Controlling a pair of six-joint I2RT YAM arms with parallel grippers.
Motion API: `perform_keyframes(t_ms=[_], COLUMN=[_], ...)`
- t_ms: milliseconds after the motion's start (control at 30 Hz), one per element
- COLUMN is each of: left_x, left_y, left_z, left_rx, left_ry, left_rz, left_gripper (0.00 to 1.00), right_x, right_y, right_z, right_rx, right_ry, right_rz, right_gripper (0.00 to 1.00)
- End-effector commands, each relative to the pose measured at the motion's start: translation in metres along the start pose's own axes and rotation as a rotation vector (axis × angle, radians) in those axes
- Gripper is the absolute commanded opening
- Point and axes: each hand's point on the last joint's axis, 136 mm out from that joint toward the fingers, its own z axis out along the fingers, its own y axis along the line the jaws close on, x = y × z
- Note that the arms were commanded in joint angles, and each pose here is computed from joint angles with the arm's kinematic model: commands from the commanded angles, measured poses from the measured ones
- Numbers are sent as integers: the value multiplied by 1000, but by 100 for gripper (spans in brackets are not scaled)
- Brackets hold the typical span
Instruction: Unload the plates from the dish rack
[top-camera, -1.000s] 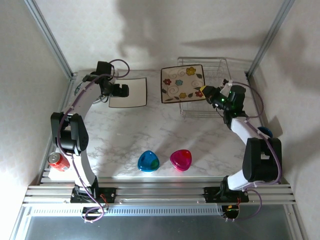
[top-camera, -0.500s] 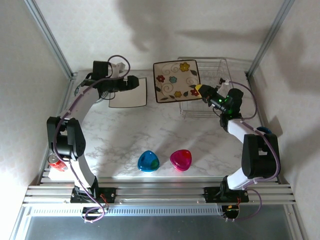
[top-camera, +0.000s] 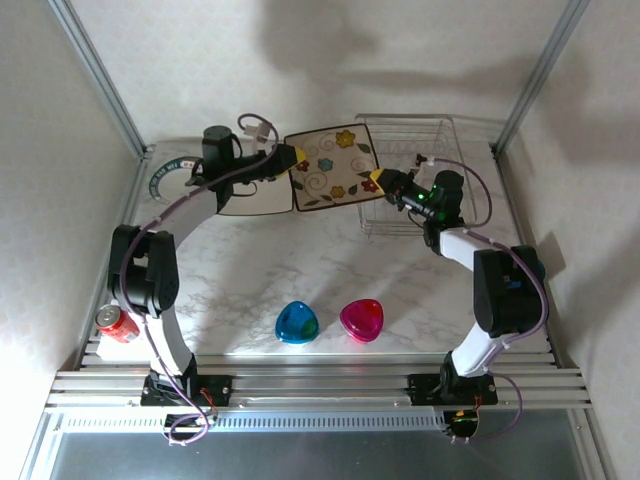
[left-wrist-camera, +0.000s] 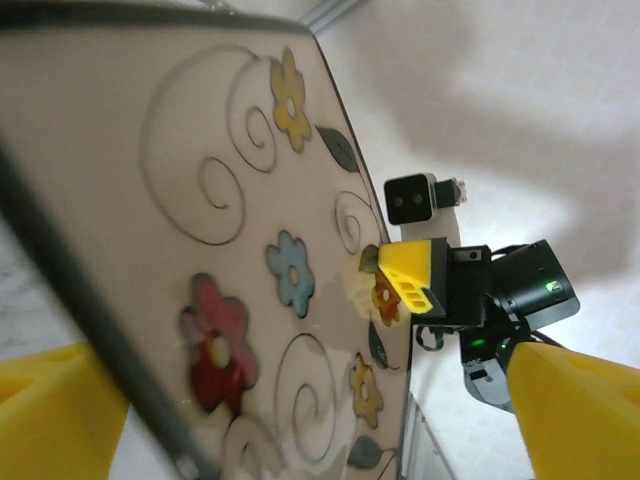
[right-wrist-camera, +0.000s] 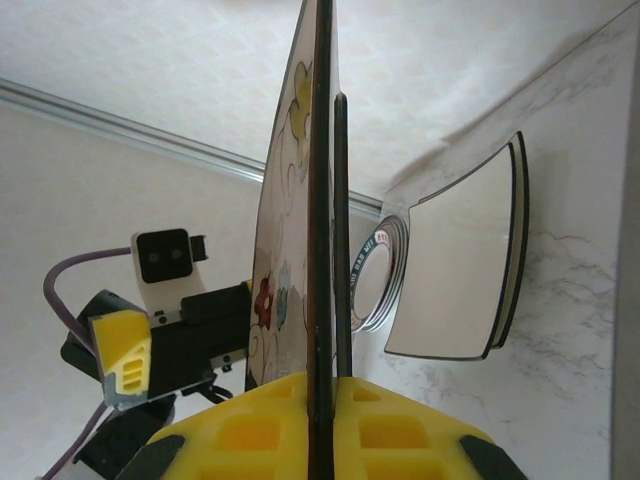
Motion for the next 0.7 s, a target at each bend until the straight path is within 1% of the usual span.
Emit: perform_keyframes(t_ms=[0,100,167,233,300,367,433,500,567,600,667], left_x=[3,3,1,-1,-2,-3,-3,-3,-2,-2,-2], left_y=[-1,-1,-3,-4,-3,-3,-1,-1,-1,-1,-3], left_z=[4,3,3,3,3,3,3,4,4,4,5], left_rx=[40,40,41,43,46,49,51,55,62,69,80], left_ry=[8,9,8,6,5,4,3,2,0,-4,-11], left_rz=[-5,-9,-7,-7,-11,-12,-18,-21,-26,-30,-36], left_gripper=[88,75,64,49,39,32,23,17,7,1,0], right_x=[-23,-24,-23,-22,-21,-19,-19,-18,-17,-17,-15], right_y=[85,84,82,81,79,78,79,80,78,78,76], right_z=[2,6,8,10,11,12,13,13,14,15,17], right_rx=[-231,-231,-231,-231,-229,-229,-233,-235,-233,-232,-227], right_ry=[-44,-40,-37,-34,-32,-27,-21,-16,-12,-8,-2], right_rz=[-200,-194,-191,-186,-180,-177,-177,-176,-171,-169,-162], right_gripper=[0,0,0,0,0,0,0,0,0,0,0])
